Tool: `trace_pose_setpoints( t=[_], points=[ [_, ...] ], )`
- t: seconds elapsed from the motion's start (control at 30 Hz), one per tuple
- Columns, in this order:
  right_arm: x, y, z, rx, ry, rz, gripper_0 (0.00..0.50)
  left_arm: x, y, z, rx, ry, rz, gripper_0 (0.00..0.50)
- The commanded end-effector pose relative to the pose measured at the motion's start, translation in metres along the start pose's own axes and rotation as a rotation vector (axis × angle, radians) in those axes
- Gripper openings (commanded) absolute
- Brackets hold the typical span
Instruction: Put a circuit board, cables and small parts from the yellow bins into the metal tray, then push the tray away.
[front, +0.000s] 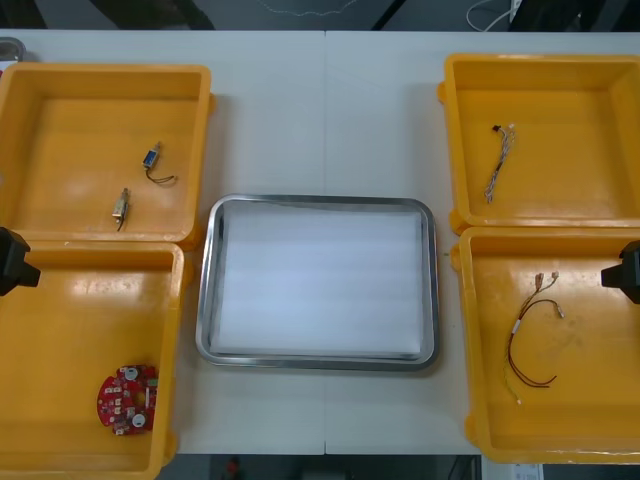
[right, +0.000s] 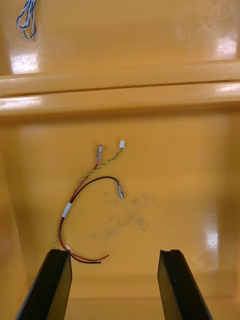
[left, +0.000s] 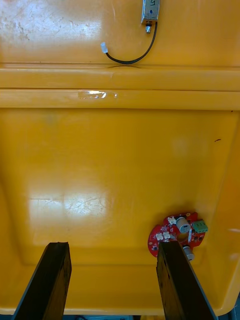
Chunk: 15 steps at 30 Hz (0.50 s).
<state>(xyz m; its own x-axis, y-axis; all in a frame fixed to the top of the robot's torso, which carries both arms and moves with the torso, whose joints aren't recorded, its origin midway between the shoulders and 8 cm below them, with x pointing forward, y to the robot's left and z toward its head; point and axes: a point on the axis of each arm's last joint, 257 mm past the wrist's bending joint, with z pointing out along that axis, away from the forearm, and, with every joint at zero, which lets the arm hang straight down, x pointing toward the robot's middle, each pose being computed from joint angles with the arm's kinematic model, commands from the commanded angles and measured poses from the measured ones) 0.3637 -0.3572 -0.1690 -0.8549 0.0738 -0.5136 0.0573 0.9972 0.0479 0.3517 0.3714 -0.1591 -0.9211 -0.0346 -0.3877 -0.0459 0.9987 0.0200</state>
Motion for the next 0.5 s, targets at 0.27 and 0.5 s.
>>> trace_pose_setpoints(
  t=[0.27,0.5],
  points=[
    [0.0022,-0.0064,-0.0071,0.037,-0.003,-0.031,0.5,-0.0016,0.0146,-0.0107,-0.043,-0.013,0.097,0.5],
    [0.0022,-0.0064,-0.0071,0.037,-0.003,-0.031,0.5,-0.0016,0.0146,-0.0107,-0.043,-0.013,0.097,0.5]
  ],
)
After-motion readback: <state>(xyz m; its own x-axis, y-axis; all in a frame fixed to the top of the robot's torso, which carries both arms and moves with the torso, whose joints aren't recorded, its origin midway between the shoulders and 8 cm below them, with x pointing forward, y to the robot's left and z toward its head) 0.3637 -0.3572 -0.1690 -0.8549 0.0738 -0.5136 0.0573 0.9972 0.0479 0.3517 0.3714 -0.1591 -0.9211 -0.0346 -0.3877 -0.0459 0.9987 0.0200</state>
